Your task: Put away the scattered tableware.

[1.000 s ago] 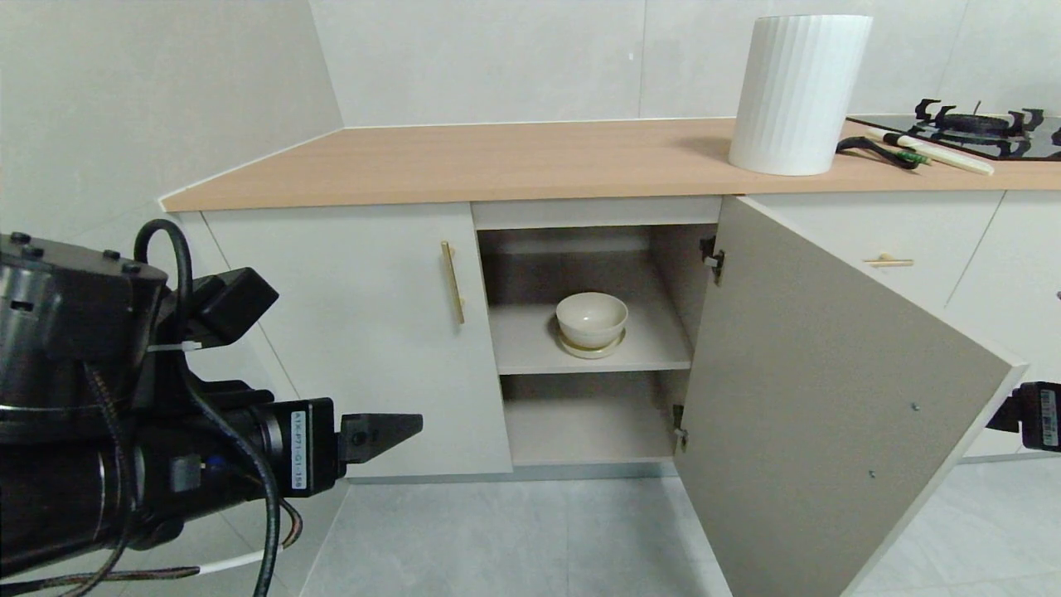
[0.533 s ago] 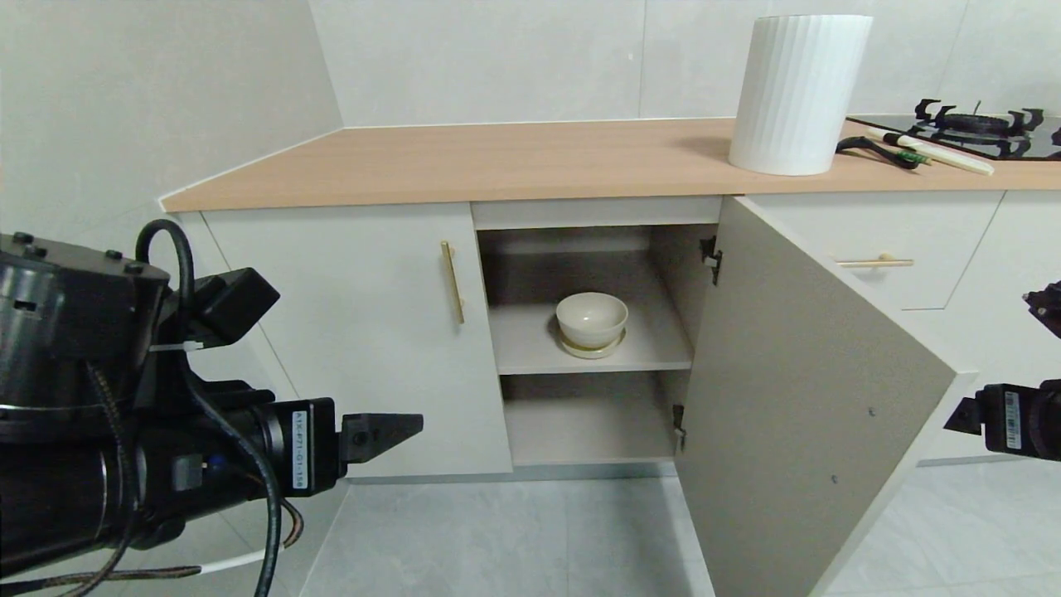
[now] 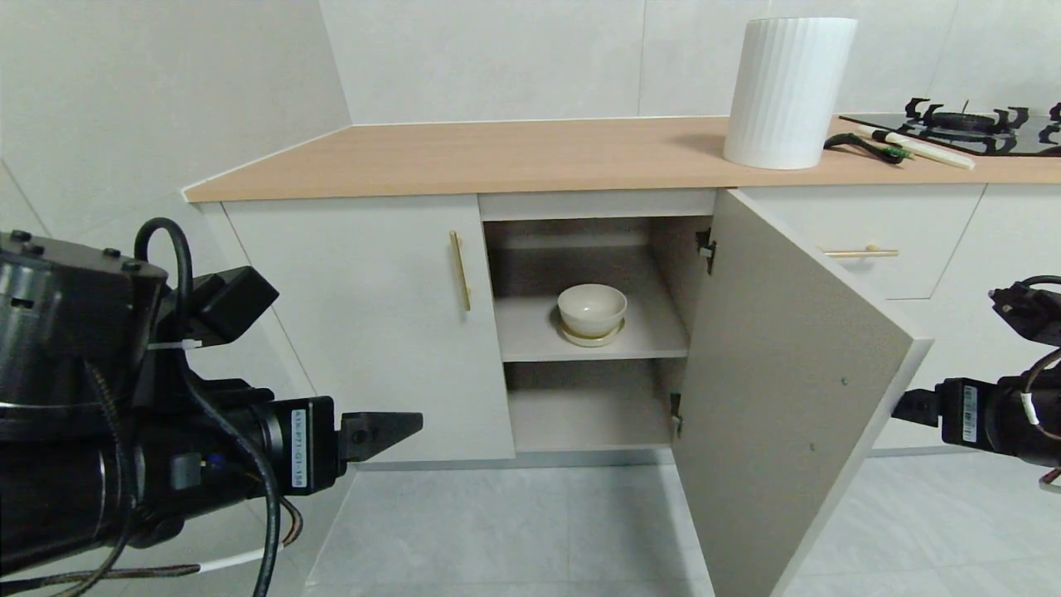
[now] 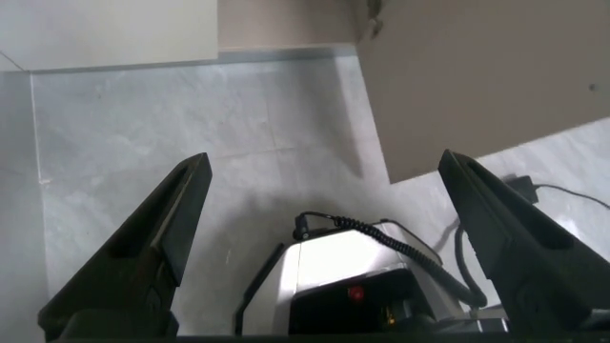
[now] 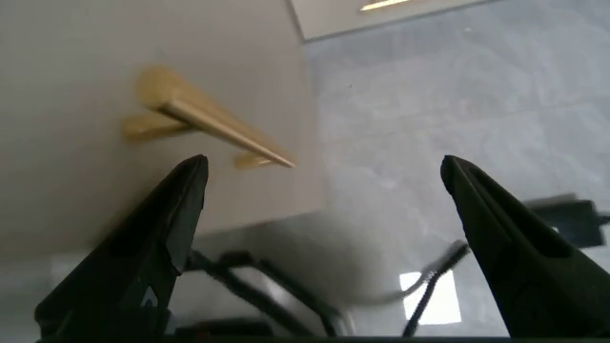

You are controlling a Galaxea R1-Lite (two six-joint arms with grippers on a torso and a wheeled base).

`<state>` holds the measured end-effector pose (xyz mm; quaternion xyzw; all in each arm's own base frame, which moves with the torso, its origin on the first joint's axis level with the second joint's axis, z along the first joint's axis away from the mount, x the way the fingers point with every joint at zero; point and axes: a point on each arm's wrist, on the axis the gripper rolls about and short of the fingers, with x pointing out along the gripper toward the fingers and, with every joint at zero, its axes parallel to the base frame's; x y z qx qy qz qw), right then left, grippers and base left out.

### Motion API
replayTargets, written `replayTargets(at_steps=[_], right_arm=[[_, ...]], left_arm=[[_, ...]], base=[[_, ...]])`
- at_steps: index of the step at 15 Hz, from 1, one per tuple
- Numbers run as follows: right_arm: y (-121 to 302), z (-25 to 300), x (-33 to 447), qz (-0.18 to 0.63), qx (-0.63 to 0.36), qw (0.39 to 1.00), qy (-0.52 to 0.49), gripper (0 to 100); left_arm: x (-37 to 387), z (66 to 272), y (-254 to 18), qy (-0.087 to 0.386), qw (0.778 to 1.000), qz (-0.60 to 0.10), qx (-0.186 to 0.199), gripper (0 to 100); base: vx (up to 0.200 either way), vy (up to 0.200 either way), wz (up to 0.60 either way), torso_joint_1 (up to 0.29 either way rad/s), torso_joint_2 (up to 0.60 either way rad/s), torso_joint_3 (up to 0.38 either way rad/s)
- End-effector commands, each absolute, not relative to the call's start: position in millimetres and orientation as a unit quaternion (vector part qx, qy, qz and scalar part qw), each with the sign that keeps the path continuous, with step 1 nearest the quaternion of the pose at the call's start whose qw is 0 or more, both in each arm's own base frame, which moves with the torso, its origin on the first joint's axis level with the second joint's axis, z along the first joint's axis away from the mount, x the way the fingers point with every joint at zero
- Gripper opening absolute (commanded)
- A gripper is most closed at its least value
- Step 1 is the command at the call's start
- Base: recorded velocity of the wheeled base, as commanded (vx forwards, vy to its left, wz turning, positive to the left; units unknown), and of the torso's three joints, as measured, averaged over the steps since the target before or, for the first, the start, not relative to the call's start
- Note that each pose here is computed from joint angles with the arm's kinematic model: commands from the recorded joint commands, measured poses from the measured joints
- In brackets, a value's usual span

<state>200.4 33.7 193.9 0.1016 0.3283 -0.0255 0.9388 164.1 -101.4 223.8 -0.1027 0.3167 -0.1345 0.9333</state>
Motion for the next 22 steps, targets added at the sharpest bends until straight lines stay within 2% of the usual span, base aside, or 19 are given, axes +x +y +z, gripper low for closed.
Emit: replayTargets(at_steps=[1,4,8,11,17,22], right_arm=[[37,190,202,-0.019,0.103,0.938,0.331,100],[38,191,201,-0.017,0.110,0.941,0.319,100],[31,215,165,0.000,0.070,0.946,0.316,100],[26,226,155,-0.011,0.065,0.950,0.306,100],[-4,226,165,-0.148,0.022,0.936,0.318,100],[-12,205,194,-0.167,0.025,0.928,0.333,100]], left_arm=[[164,224,-101,0.317,0.933,-0.134,-0.103,100],[164,224,-101,0.317,0.933,-0.134,-0.103,100],[164,224,-101,0.316,0.934,-0.134,-0.103,100],[164,224,-101,0.316,0.934,-0.134,-0.103,100],[164,224,-101,0.317,0.933,-0.134,-0.103,100],[164,224,-101,0.317,0.933,-0.134,-0.103,100]], base=[[0.000,0.000,0.00,0.000,0.00,0.000],[0.000,0.000,0.00,0.000,0.00,0.000],[0.000,0.000,0.00,0.000,0.00,0.000],[0.000,0.000,0.00,0.000,0.00,0.000],[0.000,0.000,0.00,0.000,0.00,0.000],[0.000,0.000,0.00,0.000,0.00,0.000]])
